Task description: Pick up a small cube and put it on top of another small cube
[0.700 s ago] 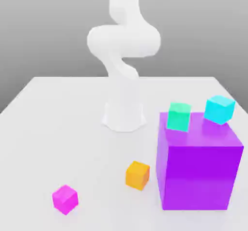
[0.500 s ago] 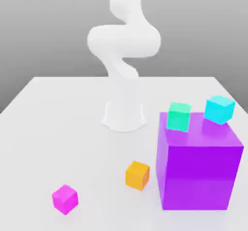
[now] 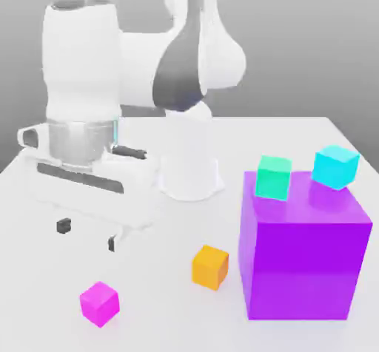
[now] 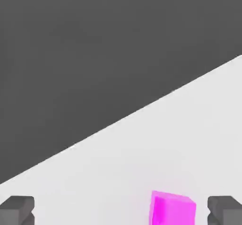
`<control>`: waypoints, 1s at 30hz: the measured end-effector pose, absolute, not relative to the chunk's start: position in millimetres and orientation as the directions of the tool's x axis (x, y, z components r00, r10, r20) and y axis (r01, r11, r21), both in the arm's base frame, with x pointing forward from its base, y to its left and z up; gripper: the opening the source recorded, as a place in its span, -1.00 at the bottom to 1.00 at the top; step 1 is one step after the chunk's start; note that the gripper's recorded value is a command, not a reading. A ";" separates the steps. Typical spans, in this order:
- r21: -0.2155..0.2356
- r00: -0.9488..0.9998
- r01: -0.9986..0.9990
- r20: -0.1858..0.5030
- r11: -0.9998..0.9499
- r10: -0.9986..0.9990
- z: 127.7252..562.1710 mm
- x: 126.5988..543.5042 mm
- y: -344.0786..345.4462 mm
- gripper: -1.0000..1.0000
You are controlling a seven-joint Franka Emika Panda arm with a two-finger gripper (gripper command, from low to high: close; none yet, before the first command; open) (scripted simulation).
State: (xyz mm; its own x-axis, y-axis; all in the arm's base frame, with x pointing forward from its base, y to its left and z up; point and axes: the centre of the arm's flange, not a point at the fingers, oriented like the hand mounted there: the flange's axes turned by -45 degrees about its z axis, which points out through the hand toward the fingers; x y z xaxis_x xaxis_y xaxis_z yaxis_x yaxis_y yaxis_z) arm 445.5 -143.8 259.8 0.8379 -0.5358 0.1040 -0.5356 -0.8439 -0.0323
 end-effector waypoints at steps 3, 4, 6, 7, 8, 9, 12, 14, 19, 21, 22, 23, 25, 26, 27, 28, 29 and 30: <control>-0.009 0.810 -0.585 0.024 -0.811 -0.585 205.1 424.9 -151.4 0.00; -0.004 0.805 -0.593 0.012 -0.805 -0.593 190.8 421.7 -152.6 0.00; -0.001 0.801 -0.598 0.003 -0.801 -0.598 165.7 419.6 -153.8 0.00; 0.000 0.801 -0.599 0.002 -0.801 -0.599 153.8 419.2 -153.9 0.00; 0.000 0.800 -0.600 0.001 -0.800 -0.600 142.0 418.6 -153.9 0.00; 0.000 0.800 -0.600 0.001 -0.800 -0.600 131.4 417.9 -153.7 -1.00; 0.000 0.800 -0.600 0.001 -0.800 -0.600 131.5 418.0 -153.7 -1.00; 0.000 0.800 -0.600 0.001 -0.800 -0.600 131.5 418.1 -153.6 -1.00; 0.000 0.800 -0.600 0.001 -0.800 -0.600 157.0 418.7 -154.0 -1.00; 0.000 0.800 -0.600 0.001 -0.800 -0.600 179.3 418.0 -153.7 -1.00; -0.004 0.811 -0.585 0.000 -0.811 -0.585 191.5 421.3 -145.9 -1.00; -0.011 0.834 -0.552 -0.001 -0.834 -0.552 205.0 428.6 -129.1 -1.00; -0.026 0.886 -0.463 -0.003 -0.886 -0.463 232.9 442.4 -85.3 -1.00; -0.032 0.917 -0.398 -0.003 -0.917 -0.398 247.2 448.1 -54.1 -1.00; -0.038 0.940 -0.342 -0.003 -0.939 -0.342 261.6 450.8 -28.0 -1.00; -0.042 0.958 -0.286 -0.003 -0.957 -0.286 276.0 451.4 -2.9 -1.00; -0.046 0.970 -0.242 -0.003 -0.969 -0.242 290.4 450.4 16.6 -1.00; -0.049 0.980 -0.200 -0.002 -0.978 -0.200 304.7 448.0 34.5 -1.00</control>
